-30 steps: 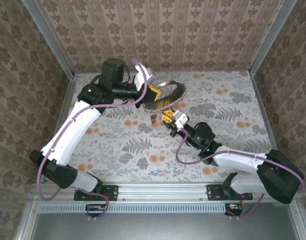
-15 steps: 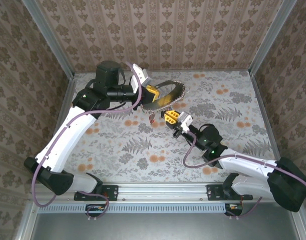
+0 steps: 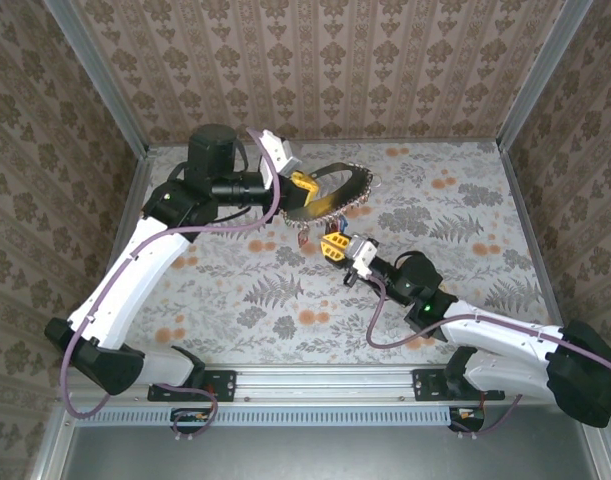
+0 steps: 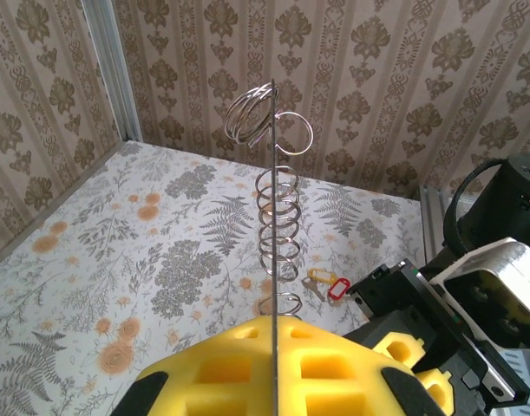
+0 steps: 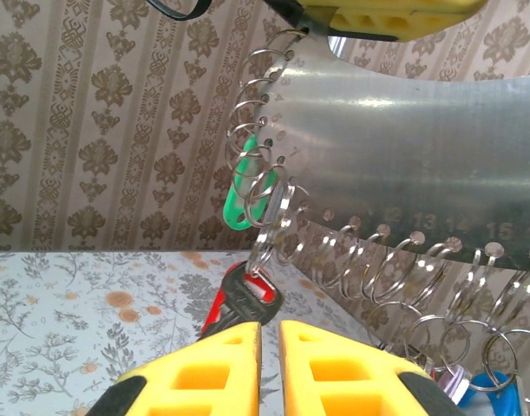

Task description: Put the keys on the keyring

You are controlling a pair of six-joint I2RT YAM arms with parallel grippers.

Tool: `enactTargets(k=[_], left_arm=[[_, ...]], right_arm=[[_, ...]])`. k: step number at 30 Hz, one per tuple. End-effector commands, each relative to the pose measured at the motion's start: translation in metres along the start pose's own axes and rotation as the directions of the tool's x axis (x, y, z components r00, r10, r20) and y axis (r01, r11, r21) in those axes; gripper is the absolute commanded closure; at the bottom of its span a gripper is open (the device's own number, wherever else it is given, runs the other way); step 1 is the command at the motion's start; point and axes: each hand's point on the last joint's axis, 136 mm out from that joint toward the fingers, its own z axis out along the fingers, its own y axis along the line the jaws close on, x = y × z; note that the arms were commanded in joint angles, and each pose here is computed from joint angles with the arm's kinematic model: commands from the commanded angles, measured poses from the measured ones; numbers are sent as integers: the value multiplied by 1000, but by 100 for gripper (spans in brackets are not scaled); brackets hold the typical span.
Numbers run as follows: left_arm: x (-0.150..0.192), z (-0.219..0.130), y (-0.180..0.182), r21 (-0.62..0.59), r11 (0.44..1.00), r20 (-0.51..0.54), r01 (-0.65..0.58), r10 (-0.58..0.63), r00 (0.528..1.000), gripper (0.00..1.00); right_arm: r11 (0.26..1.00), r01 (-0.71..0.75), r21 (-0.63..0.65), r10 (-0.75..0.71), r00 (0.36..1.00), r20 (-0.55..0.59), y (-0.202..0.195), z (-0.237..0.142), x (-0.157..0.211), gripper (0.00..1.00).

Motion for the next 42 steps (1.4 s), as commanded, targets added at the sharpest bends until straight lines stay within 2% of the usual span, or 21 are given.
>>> enactTargets(k=[1, 14, 42], left_arm=[[-20, -11, -18, 34, 997, 70, -69, 67, 995, 100], [-19, -16, -22, 31, 997, 74, -70, 68, 995, 100], [-21, -17, -21, 11, 997, 77, -73, 72, 994, 100]], right_arm=[[995, 55, 85, -58, 998, 36, -16, 2, -20, 84], [986, 97, 136, -107, 992, 72, -25, 10, -38, 85], [975, 171, 138, -165, 985, -53, -22, 2, -7, 83]])
